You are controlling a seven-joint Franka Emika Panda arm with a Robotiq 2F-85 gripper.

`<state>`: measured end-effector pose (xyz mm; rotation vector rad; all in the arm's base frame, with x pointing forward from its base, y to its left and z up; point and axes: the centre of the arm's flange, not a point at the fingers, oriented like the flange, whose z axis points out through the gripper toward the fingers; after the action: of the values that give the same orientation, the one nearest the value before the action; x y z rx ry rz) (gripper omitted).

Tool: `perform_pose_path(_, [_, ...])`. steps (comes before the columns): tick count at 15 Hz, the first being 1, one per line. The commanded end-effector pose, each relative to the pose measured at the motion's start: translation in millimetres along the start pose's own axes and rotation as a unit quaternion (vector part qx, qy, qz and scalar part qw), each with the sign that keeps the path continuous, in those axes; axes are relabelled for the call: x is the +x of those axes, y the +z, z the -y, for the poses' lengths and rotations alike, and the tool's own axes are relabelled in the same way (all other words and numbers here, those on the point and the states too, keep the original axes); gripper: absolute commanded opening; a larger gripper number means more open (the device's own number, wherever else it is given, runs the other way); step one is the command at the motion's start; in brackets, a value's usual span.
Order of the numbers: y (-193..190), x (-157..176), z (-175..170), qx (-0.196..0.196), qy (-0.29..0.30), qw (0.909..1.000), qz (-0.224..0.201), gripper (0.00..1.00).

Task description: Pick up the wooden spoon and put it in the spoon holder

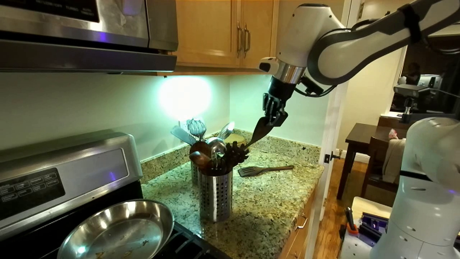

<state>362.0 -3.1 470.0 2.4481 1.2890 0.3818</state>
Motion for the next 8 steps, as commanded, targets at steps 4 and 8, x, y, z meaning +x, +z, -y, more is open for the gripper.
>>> perform_pose_path(4, [-88.0,-8.1,-3.5,-0.002,-0.029,0.9991,-0.032,0.05])
perform_pose_path(8, [-115.1,-13.1,6.1,-0.005,-0.027,0.9992,-0.028,0.05])
